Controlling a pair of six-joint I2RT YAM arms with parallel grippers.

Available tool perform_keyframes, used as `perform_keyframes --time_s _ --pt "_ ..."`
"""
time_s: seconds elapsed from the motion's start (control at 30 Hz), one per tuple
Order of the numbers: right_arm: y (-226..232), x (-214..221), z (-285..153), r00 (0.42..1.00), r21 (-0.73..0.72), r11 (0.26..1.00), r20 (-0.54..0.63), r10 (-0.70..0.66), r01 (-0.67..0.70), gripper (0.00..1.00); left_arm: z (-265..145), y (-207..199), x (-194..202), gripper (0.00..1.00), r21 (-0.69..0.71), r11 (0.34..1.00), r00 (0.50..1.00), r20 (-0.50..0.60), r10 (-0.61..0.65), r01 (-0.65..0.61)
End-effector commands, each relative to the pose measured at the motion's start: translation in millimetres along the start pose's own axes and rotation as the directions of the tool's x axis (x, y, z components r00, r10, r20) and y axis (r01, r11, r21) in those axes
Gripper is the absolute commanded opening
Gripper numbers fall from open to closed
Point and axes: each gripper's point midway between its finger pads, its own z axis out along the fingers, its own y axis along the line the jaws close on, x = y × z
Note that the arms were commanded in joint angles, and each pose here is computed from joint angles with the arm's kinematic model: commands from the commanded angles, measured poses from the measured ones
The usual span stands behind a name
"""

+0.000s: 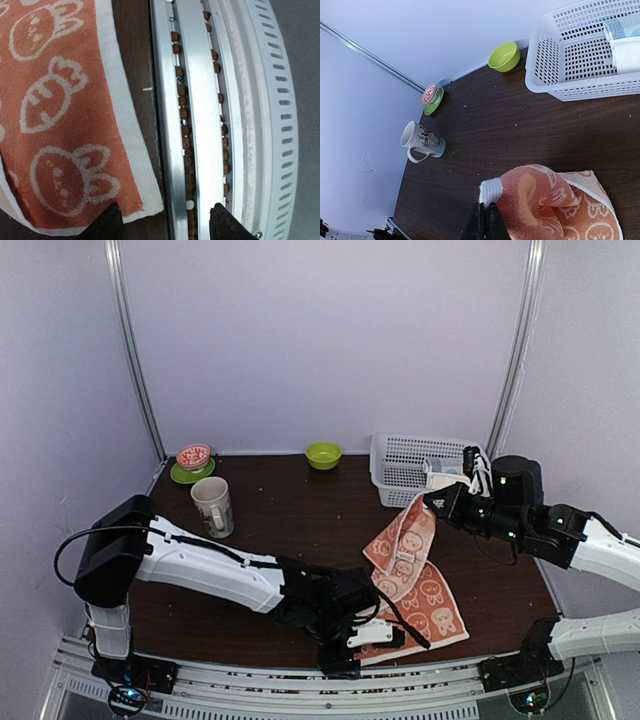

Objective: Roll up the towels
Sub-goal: Pick up the towel from the center of the board.

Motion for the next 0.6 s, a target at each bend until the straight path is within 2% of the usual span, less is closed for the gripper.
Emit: perform_keyframes --time_s 0.0,0.13,0.3,0.5,0.57 --pt "3 -3 0 1.000 -0.022 1.000 0.011 0.018 -0.018 0.00 -1 19 -17 0.61 -0.019 1.000 1.000 0.028 0.004 -0.004" --pt "6 -5 -3 1.000 -0.031 0.999 0.013 0.016 -0.016 0.00 4 27 -18 0.62 -0.044 0.999 1.000 0.022 0.002 -0.001" --pt "12 -10 -7 1.000 -0.043 0.999 0.021 0.009 -0.008 0.00 20 32 3 0.60 -0.046 0.999 0.997 -0.080 -0.005 0.001" --pt "17 -19 -15 0.999 -0.049 0.999 0.041 -0.005 0.007 0.00 15 25 14 0.64 -0.023 1.000 0.994 -0.105 0.010 -0.012" --pt "18 -21 -16 0.999 -0.048 0.999 0.047 -0.008 0.010 0.00 21 24 26 0.63 -0.008 1.000 0.988 -0.157 0.007 -0.008"
